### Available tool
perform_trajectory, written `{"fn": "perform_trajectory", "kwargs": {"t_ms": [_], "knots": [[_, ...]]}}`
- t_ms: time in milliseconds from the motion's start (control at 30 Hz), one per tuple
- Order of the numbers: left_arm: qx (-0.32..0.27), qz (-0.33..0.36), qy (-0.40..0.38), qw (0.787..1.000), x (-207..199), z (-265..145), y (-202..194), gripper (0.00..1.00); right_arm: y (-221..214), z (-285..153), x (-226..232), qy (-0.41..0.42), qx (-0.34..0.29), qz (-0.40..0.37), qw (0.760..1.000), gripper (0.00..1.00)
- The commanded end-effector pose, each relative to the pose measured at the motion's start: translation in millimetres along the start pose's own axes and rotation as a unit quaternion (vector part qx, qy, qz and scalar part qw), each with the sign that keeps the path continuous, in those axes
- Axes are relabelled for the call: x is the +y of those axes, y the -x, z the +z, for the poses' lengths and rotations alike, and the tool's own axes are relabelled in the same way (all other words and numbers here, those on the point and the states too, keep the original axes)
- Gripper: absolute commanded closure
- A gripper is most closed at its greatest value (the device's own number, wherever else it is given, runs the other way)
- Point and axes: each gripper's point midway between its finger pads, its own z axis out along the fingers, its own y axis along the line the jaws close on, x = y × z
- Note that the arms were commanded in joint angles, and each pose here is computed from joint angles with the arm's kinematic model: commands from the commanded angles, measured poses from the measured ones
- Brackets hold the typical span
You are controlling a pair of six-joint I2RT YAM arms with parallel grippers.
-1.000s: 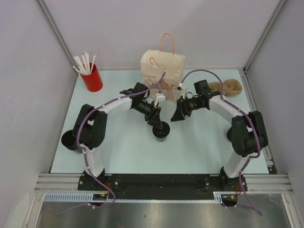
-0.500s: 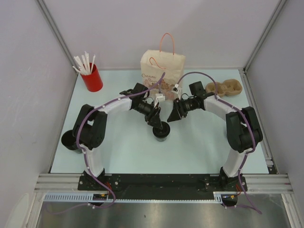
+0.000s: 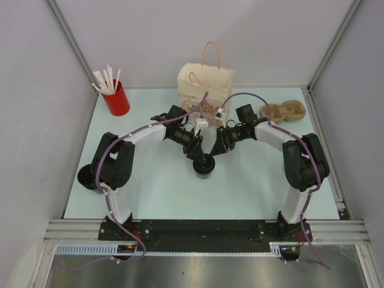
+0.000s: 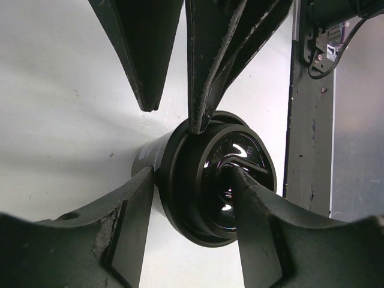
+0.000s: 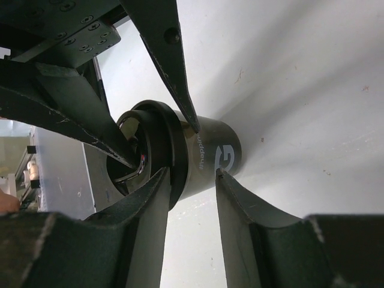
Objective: Pack the takeout coffee
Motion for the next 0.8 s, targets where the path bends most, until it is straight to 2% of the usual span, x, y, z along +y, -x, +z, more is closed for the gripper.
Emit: {"fn": "perform_trajectory", "kwargs": {"t_ms": [0,300,767], "knots": [[0.078,0.001,0.069,0.995,30,9,-49,0.43,10,-1,-3,-0.010,-0.007,-0.013,1.000,0.60],[0.084,-0.002,0.080,0.993,35,9,-53,0.44,2,7,-6,-0.027,0.012,-0.020,0.999,0.61],[0.105,-0.003,0.110,0.988,46,5,-60,0.45,-29,16,-41,-0.134,0.072,-0.034,0.988,0.64]]}}
